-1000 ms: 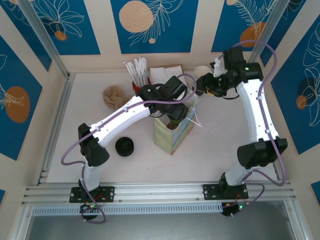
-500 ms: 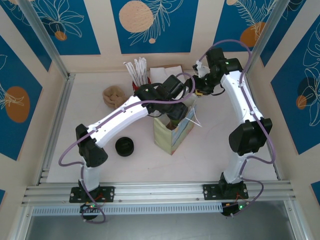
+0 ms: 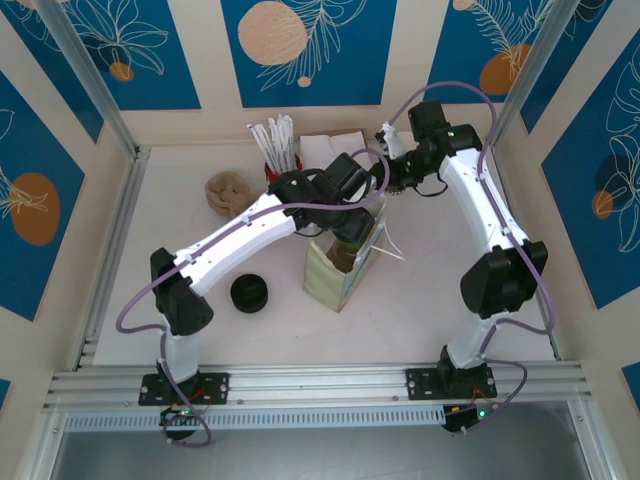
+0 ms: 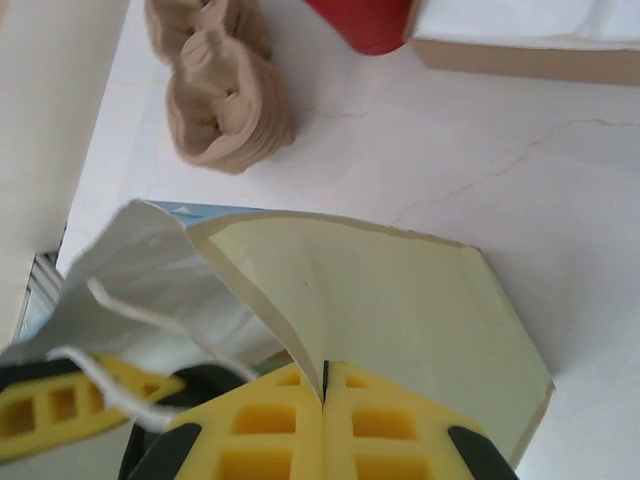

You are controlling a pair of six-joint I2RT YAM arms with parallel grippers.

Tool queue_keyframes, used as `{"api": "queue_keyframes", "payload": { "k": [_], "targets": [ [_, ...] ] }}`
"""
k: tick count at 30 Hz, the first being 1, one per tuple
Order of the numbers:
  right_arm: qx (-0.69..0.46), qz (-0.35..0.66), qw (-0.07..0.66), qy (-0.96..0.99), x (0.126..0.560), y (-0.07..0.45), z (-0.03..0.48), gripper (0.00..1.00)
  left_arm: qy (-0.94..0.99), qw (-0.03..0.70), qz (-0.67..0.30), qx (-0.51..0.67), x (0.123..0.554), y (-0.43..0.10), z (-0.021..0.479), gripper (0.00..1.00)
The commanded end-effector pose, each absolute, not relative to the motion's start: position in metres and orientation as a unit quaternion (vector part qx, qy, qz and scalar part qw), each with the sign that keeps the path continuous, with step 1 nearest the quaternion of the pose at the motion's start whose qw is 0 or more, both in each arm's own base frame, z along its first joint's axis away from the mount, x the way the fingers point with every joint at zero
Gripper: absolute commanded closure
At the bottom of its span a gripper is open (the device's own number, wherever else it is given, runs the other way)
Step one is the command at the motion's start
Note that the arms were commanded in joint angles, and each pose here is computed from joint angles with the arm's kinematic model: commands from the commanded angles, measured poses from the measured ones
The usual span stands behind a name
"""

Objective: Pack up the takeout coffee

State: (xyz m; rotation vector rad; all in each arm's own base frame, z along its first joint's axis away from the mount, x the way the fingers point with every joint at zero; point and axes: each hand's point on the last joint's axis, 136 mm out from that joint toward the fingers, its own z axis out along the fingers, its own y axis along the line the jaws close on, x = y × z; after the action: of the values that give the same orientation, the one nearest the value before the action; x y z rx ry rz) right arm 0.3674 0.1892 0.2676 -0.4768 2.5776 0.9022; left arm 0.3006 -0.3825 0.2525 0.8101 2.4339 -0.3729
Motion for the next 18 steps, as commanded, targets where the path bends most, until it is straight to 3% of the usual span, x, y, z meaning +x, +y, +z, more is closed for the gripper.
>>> {"api": "queue_keyframes", "payload": {
  "k": [1, 18],
  "targets": [
    [-0.236, 0.365, 0.225, 0.872, 0.343, 0.210, 0.297, 1.00, 0.894, 0.300, -0.147, 0.298, 0.301, -0.384, 0.269, 0.37],
    [-0.278, 0.390, 0.244, 0.843, 0.306, 0.227, 0.305, 1.00, 0.896, 0.297, -0.096, 0.314, 0.289, -0.379, 0.235, 0.38]
  ]
}}
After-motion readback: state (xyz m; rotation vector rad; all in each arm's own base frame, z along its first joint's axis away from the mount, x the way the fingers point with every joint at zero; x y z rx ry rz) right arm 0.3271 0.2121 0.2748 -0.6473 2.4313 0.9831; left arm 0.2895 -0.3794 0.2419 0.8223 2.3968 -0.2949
